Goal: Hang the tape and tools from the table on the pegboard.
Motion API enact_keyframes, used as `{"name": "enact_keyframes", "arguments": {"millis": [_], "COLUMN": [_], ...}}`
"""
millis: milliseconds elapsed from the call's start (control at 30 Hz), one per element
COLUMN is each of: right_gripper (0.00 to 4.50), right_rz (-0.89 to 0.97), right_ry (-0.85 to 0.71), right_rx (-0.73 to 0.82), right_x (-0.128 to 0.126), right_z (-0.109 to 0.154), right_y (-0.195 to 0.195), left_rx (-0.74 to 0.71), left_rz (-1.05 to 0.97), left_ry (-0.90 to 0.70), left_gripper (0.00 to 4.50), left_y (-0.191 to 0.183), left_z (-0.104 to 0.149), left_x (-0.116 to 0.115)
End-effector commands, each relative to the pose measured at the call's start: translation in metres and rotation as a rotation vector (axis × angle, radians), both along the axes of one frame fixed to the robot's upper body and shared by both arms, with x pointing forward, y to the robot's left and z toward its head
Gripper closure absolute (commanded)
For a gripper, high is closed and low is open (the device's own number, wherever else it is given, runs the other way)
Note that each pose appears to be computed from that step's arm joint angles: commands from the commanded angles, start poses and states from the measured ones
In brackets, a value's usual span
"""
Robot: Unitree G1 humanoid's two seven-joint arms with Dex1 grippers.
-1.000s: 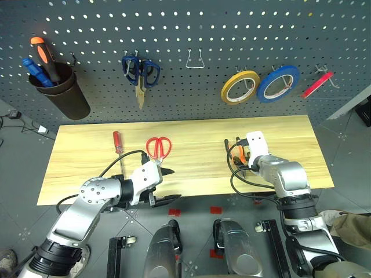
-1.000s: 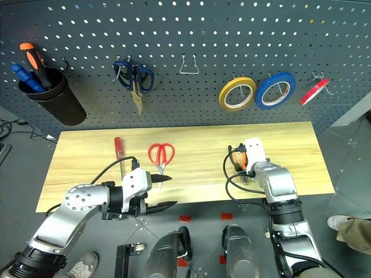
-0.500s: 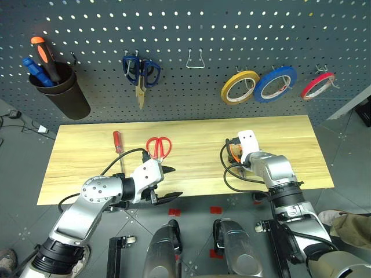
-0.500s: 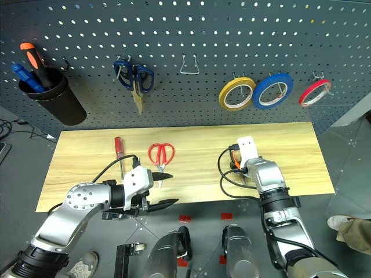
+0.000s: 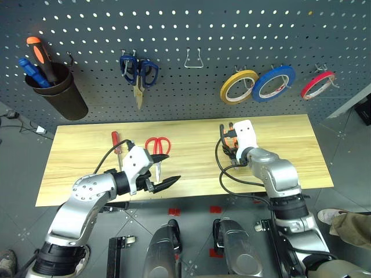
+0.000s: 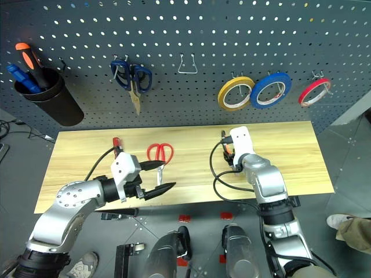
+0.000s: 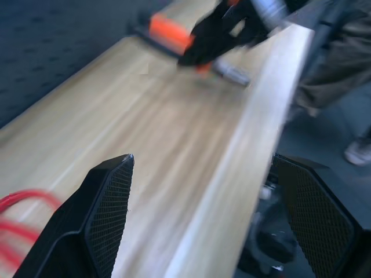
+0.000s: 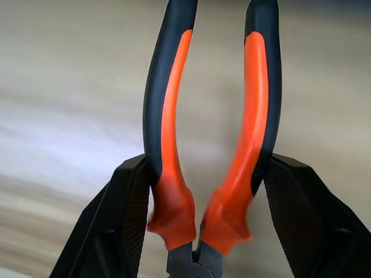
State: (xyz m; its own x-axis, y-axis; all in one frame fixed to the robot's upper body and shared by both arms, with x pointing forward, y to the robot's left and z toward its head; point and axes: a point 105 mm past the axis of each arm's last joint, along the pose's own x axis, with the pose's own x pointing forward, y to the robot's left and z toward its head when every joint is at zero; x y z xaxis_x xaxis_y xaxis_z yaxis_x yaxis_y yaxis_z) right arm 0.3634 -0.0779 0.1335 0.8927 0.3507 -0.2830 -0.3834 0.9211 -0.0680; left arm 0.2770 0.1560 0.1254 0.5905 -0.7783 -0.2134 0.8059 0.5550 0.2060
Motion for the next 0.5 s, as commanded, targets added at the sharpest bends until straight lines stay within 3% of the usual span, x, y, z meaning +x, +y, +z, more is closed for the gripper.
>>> {"name": "enact_keyframes", "arguments": {"millis": [33, 200, 367, 500], "right_gripper": [1.84, 1.84, 1.84, 1.84], "right_rz": [0.154, 0.168, 0.123, 0.083], "right_ry": [-0.385, -0.692, -1.006, -1.139], "right_rx": [0.066, 0.106, 0.129, 0.141], "right_x": [-0.034, -0.050, -0.044, -0.025], "right_z": [0.076, 0.130, 0.189, 0.223], "right_y": [0.036, 0.052, 0.073, 0.089], "left_rx": [-0.073, -0.170, -0.190, -0.235], "left_rz": [0.042, 0.093, 0.136, 0.150], "left_ry": [-0.077, -0.062, -0.095, -0.158], "left_gripper": [0.48, 0.48, 0.48, 0.48], "left_y": [0.005, 0.011, 0.012, 0.001], "left_z": [0.025, 0.040, 0.058, 0.083], "left_x": [-0.007, -0.011, -0.002, 0.008]}}
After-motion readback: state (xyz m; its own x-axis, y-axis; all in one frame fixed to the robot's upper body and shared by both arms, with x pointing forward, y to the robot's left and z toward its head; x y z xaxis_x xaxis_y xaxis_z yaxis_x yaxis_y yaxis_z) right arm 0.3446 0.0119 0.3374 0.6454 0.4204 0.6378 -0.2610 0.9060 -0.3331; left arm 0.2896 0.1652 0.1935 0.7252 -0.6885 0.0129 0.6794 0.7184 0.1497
